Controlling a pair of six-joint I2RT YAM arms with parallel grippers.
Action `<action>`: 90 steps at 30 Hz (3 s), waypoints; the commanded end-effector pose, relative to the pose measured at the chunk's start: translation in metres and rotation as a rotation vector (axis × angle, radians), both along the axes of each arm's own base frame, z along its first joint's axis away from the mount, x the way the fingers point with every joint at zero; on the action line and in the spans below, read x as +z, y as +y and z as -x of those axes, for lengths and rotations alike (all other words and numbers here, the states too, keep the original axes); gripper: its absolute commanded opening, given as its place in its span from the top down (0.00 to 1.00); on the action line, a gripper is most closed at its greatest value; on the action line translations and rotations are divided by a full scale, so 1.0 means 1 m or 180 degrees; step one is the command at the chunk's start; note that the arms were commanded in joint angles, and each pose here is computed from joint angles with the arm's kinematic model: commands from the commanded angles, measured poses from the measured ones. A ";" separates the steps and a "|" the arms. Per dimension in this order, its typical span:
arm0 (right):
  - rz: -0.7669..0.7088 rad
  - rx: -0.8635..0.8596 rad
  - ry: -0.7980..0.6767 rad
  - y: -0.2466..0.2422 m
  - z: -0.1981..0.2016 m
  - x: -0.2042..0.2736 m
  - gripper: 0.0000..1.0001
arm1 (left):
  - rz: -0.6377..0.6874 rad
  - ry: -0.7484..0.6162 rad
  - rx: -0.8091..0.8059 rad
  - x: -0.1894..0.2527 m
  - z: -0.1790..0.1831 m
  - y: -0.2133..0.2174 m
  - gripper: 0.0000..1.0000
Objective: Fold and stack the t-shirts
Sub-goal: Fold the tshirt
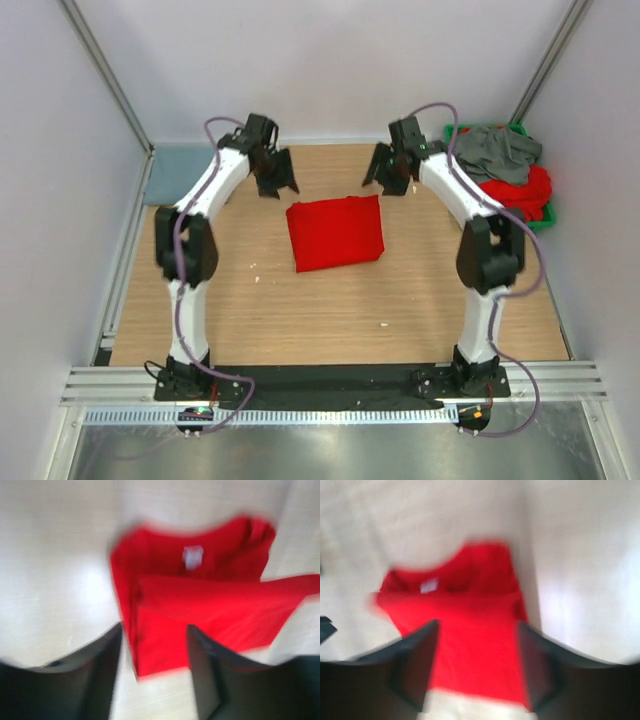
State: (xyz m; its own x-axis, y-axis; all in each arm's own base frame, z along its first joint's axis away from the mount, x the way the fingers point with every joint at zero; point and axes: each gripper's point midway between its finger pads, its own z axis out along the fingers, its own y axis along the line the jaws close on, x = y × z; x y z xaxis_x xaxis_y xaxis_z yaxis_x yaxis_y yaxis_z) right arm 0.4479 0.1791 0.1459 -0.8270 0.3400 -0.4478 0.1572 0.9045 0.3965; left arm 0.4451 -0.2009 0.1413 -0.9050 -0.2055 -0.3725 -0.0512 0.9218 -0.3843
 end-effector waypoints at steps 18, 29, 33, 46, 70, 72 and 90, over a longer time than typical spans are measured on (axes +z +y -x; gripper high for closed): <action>-0.0163 0.0134 -0.0165 -0.029 0.020 -0.018 0.08 | 0.0368 -0.0166 0.0017 -0.003 0.003 0.022 0.29; -0.0902 -0.0118 0.0085 -0.041 0.112 -0.061 0.15 | 0.0670 -0.0354 -0.0468 0.007 -0.018 -0.033 0.37; -0.1490 0.0049 -0.0400 -0.031 0.113 -0.046 0.18 | 0.0727 -0.0584 -0.0769 0.020 -0.033 -0.074 0.38; -0.1731 0.0365 -0.0829 -0.022 0.131 -0.033 0.20 | 0.1170 -0.0642 -0.1417 -0.030 -0.068 -0.179 0.43; -0.1600 0.0433 -0.0736 -0.026 0.151 -0.040 0.19 | 0.0444 -0.0929 -0.2014 -0.044 -0.030 -0.186 0.48; -0.1601 0.0441 -0.0722 -0.025 0.151 -0.042 0.19 | 0.0372 -0.0954 -0.2004 -0.045 -0.032 -0.185 0.49; -0.1605 0.0438 -0.0654 -0.025 0.155 -0.052 0.19 | -0.0159 -0.1108 -0.2086 -0.048 -0.025 -0.177 0.85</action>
